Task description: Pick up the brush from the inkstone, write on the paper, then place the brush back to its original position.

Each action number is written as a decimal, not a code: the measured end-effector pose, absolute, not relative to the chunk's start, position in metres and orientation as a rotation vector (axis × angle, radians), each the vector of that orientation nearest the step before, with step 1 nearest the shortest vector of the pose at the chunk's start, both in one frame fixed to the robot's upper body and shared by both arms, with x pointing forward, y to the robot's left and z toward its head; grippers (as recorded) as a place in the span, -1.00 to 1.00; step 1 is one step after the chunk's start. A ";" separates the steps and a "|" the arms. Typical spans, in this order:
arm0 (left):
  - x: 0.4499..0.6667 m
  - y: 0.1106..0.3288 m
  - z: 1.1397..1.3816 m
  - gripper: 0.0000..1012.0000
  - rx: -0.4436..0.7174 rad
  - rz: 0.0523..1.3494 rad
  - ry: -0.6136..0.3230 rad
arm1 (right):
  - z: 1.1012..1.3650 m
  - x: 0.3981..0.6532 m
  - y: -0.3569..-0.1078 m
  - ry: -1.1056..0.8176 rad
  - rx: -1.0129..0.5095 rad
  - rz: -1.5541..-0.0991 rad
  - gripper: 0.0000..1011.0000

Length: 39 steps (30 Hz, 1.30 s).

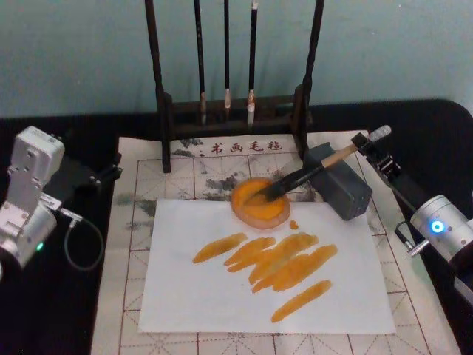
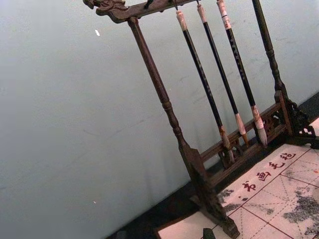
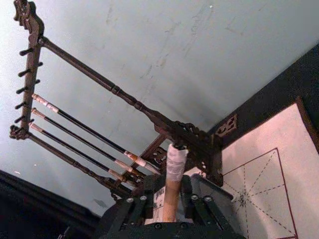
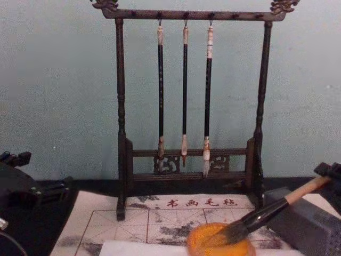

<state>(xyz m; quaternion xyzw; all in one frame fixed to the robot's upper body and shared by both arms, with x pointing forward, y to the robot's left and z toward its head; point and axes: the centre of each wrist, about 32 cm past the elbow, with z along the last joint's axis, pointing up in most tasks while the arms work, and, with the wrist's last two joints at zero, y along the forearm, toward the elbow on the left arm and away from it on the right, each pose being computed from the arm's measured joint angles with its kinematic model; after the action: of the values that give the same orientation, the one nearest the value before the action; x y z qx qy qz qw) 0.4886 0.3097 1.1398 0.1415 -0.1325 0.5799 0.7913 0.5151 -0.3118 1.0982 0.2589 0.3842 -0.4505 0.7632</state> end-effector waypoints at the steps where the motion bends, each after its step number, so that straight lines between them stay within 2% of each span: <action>1: 0.489 0.310 1.140 0.98 0.304 1.248 -0.285 | 1.098 0.515 -0.312 0.835 0.563 -0.980 -0.27; 5: 0.489 0.310 1.140 0.98 0.304 1.248 -0.285 | 1.098 0.515 -0.312 0.835 0.563 -0.980 -0.58; 8: 0.489 0.310 1.140 0.98 0.305 1.248 -0.285 | 1.098 0.515 -0.312 0.835 0.563 -0.979 -0.64; 29: 0.489 0.310 1.140 0.98 0.304 1.248 -0.285 | 1.098 0.515 -0.312 0.834 0.562 -0.979 -0.64; 39: 0.489 0.310 1.140 0.98 0.304 1.248 -0.285 | 1.101 0.514 -0.318 0.830 0.617 -0.960 -0.64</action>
<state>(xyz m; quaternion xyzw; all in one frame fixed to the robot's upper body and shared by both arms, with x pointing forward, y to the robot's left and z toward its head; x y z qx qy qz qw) 0.4886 0.3097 1.1398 0.1415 -0.1324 0.5799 0.7913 0.5136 -0.3183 1.1015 0.2836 0.3813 -0.4411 0.7613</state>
